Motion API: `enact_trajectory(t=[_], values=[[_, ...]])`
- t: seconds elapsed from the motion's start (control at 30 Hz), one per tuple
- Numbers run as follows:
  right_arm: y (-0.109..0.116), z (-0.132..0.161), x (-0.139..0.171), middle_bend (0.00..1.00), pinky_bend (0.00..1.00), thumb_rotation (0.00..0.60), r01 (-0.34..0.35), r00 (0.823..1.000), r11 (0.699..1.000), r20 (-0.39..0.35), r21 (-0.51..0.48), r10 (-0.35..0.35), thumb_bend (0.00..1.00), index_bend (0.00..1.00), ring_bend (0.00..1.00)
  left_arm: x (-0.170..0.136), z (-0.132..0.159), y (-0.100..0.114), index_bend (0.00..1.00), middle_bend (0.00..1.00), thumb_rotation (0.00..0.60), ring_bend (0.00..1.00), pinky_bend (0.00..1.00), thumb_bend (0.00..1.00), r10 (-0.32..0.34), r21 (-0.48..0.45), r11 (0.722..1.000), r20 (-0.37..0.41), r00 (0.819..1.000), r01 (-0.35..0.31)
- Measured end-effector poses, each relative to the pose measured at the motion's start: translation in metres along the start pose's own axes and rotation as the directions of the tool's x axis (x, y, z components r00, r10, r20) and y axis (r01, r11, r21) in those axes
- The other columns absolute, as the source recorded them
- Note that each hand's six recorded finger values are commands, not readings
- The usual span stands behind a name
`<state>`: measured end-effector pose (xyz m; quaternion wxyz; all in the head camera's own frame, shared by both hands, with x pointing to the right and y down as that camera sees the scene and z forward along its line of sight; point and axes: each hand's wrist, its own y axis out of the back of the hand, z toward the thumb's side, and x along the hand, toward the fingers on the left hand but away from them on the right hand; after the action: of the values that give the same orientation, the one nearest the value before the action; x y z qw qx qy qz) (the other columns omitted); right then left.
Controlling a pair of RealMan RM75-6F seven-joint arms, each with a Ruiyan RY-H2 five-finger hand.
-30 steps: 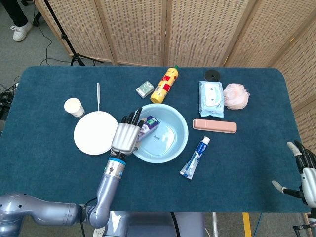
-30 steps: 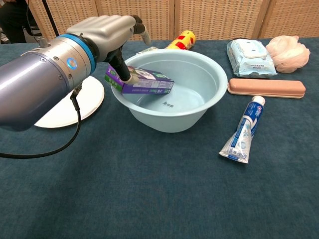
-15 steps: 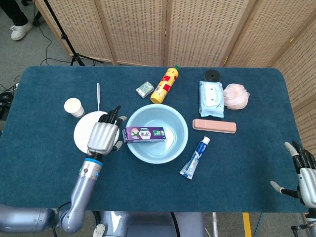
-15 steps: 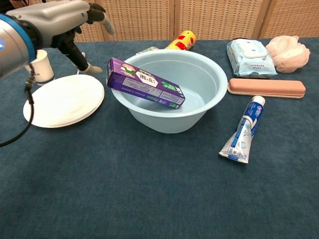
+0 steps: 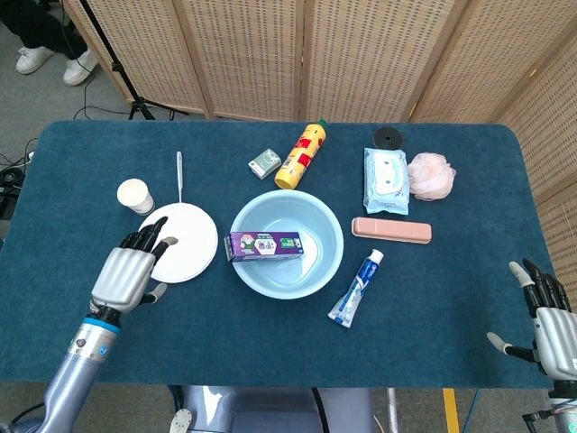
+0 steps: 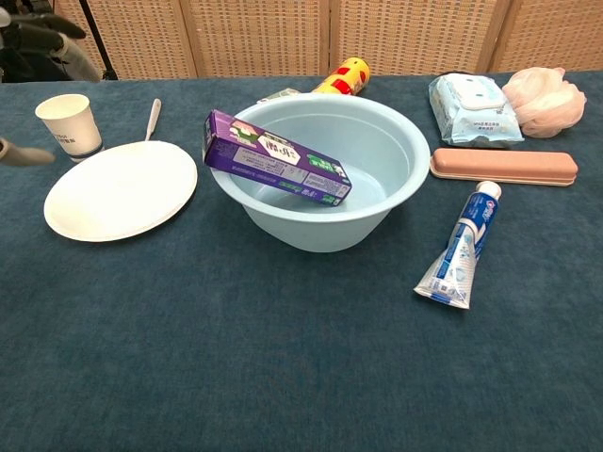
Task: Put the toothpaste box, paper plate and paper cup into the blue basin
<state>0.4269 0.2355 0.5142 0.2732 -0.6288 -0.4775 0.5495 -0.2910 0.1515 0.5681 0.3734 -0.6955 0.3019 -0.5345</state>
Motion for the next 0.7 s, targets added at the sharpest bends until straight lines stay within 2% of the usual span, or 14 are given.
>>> enact_trajectory(t=[0.13, 0.27, 0.7], values=[[-0.003, 0.002, 0.000, 0.00, 0.00, 0.600, -0.005, 1.000, 1.000, -0.003, 0.013, 0.005, 0.13, 0.00, 0.00, -0.019, -0.021, -0.016, 0.24, 0.00, 0.600, 0.10, 0.20, 0.23, -0.038, 0.016, 0.999, -0.007, 0.999, 0.038], [-0.005, 0.005, 0.001, 0.00, 0.00, 0.600, -0.009, 1.000, 1.000, -0.007, 0.018, 0.010, 0.13, 0.00, 0.00, -0.024, -0.035, -0.027, 0.24, 0.00, 0.600, 0.10, 0.20, 0.24, -0.062, 0.050, 0.997, -0.013, 0.998, 0.063], [-0.007, 0.006, 0.000, 0.00, 0.00, 0.600, -0.013, 1.000, 1.000, -0.010, 0.021, 0.014, 0.13, 0.00, 0.00, -0.018, -0.053, -0.058, 0.27, 0.00, 0.600, 0.10, 0.20, 0.25, -0.068, 0.190, 0.980, 0.004, 0.998, 0.066]])
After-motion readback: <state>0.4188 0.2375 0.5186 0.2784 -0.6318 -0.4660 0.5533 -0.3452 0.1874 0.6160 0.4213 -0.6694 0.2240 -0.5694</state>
